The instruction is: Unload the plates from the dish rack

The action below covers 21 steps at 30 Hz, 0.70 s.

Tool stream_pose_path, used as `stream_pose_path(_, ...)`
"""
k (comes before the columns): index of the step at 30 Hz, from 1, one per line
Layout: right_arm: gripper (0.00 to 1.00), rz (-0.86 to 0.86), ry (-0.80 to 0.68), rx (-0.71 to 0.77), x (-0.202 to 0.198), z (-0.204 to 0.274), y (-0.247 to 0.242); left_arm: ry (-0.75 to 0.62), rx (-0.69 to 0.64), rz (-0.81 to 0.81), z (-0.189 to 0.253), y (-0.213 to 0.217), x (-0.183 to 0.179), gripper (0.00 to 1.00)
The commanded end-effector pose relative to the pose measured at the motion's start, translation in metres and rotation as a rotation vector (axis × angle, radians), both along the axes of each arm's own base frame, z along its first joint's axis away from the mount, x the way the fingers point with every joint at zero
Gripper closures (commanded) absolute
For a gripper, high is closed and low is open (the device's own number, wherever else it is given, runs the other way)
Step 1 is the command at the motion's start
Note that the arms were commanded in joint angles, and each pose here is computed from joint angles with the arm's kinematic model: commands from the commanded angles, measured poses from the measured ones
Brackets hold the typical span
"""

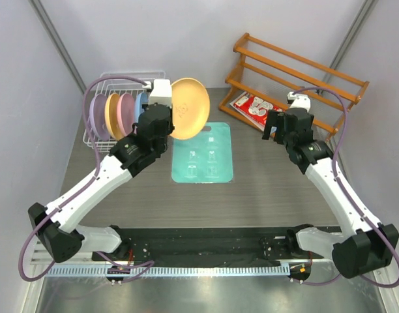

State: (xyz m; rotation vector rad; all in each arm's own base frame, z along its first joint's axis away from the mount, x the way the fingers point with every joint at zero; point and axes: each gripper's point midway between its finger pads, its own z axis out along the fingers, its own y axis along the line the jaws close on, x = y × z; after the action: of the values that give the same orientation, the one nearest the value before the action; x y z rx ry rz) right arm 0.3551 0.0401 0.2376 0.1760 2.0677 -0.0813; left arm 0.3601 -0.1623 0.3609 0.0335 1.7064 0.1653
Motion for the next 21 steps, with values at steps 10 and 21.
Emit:
stream_pose_path(10,0.02,0.325,-0.165,0.419,-0.05,0.028,0.075,0.259,-0.436,-0.421,-0.059,-0.094,-0.044,1.0)
stream_pose_path(21,0.02,0.427,-0.099,0.525,-0.06,0.008,0.103,0.349,-0.501,-0.458,-0.095,-0.121,-0.041,1.0)
